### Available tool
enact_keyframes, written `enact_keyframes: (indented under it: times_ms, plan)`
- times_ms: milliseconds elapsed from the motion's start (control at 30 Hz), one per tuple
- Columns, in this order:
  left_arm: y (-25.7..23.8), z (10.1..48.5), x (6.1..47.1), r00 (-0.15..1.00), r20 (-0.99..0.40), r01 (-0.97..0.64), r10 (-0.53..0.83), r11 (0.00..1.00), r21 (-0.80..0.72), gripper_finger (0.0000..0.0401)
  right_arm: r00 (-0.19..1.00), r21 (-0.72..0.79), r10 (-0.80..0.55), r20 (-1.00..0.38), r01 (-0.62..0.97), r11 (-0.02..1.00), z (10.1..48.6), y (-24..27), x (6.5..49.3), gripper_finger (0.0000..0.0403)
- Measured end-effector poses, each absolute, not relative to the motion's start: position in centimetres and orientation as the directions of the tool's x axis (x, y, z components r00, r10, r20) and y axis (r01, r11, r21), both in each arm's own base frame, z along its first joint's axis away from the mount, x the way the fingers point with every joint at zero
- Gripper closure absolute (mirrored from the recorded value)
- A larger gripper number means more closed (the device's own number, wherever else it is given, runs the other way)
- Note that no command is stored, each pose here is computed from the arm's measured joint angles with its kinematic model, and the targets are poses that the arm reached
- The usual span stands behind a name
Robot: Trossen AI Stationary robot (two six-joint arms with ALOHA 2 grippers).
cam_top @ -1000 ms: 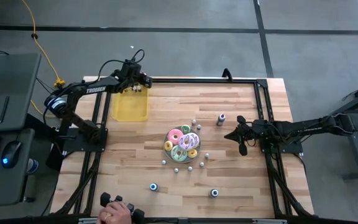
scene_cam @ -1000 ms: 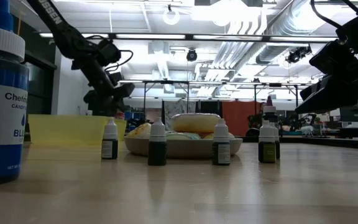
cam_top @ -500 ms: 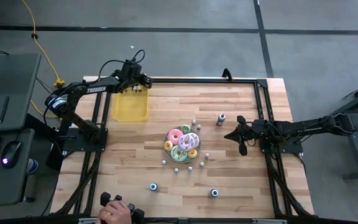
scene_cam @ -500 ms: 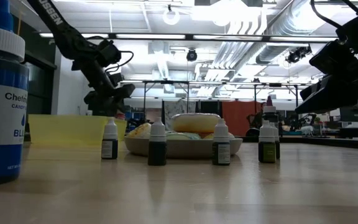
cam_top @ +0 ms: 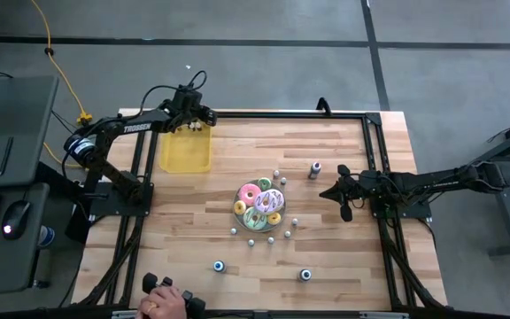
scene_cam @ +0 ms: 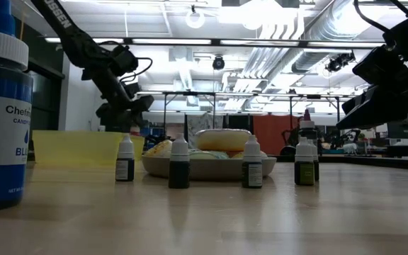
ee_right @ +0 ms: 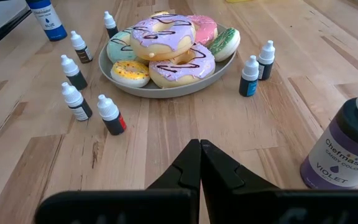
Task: Pick & Place food coloring
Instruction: Put the large red food coloring bottle into the yellow bin, then put the small black food coloring bottle into the yellow bin
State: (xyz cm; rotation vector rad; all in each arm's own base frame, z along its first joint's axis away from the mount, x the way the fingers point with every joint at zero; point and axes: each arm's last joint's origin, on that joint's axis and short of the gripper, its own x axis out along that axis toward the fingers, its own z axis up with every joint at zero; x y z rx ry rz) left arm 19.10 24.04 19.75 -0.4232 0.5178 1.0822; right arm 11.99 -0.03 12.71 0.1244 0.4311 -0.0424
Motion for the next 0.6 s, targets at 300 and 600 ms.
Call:
enact_keyframes:
  times_ms: [300, 600]
  plan:
    - [23.7, 23.1, 18.6, 0.347, -0.482, -0.917, 0.804, 0.399, 0.006, 0.0239, 0.908, 0.111, -0.015, -0.419, 0.067, 0.992, 12.7, 0.0, 12.0, 0.0402]
    - [22.4, 30.2, 18.8, 0.435, -0.281, -0.890, 0.855, 0.456, 0.010, 0.0239, 0.908, 0.111, -0.015, -0.420, 0.067, 0.992, 12.7, 0.0, 12.0, 0.0402]
